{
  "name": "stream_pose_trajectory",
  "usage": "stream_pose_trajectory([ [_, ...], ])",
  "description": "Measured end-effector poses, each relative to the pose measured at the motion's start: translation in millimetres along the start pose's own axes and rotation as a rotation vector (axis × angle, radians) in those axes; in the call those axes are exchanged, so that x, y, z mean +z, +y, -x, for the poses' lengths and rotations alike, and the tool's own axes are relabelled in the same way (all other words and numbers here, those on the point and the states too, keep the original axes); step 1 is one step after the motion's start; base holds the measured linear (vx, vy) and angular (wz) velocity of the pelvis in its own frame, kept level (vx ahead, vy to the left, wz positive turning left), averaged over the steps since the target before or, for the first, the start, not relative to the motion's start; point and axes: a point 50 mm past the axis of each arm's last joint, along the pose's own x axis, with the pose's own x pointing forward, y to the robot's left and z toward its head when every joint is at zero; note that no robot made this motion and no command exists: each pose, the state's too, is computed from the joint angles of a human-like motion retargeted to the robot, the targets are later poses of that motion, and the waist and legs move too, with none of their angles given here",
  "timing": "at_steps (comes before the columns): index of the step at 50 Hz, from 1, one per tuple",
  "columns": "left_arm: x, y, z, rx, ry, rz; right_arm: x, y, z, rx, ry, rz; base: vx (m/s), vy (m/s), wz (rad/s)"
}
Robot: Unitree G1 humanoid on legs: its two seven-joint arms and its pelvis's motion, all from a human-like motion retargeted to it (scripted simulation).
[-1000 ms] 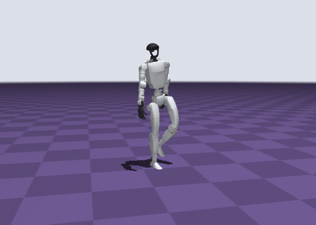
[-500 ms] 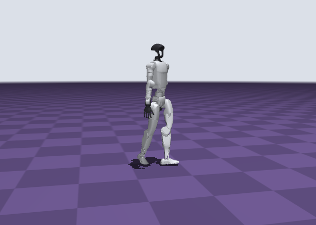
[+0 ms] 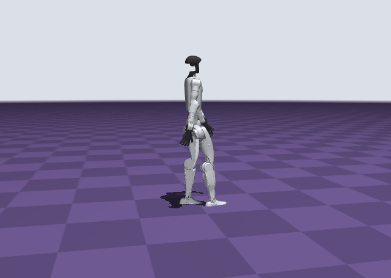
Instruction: Walk run
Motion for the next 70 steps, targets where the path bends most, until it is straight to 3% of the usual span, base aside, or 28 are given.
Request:
stream_pose_trajectory([
  [7,-10,-6,0,-0.051,0.050,0.066,57,-38,15,-0.193,-0.148,0.075,0.33,-0.02,1.82],
  [12,-40,-20,5,-0.074,0.176,0.079,69,-39,19,-0.188,-0.190,0.043,0.57,-0.11,2.09],
  [18,-77,-69,13,-0.100,0.344,0.167,65,-26,14,-0.164,-0.173,-0.002,0.58,-0.17,1.78],
  [28,-131,-133,42,-0.206,0.502,0.333,127,-24,28,-0.213,-0.297,0.139,0.43,-0.15,1.43],
  [38,-174,-206,95,-0.327,0.779,0.673,187,-47,62,-0.325,-0.488,0.180,0.42,-0.07,0.95],
  [48,-178,-247,118,-0.465,0.811,0.643,182,-33,54,-0.286,-0.435,0.377,0.66,-0.10,0.64],
  [53,-170,-229,101,-0.367,0.750,0.720,141,-12,28,-0.230,-0.348,0.394,0.87,-0.19,0.07],
  [58,-144,-169,59,-0.169,0.593,0.764,89,1,9,-0.119,-0.213,0.275,0.68,-0.09,1.14],
  [63,-92,-83,18,-0.025,0.302,0.566,44,5,1,-0.050,-0.085,0.139,0.58,-0.12,1.25],
  [70,-10,17,6,0.151,-0.034,0.261,-4,12,-3,0.007,0.010,-0.026,0.54,-0.21,1.49],
])
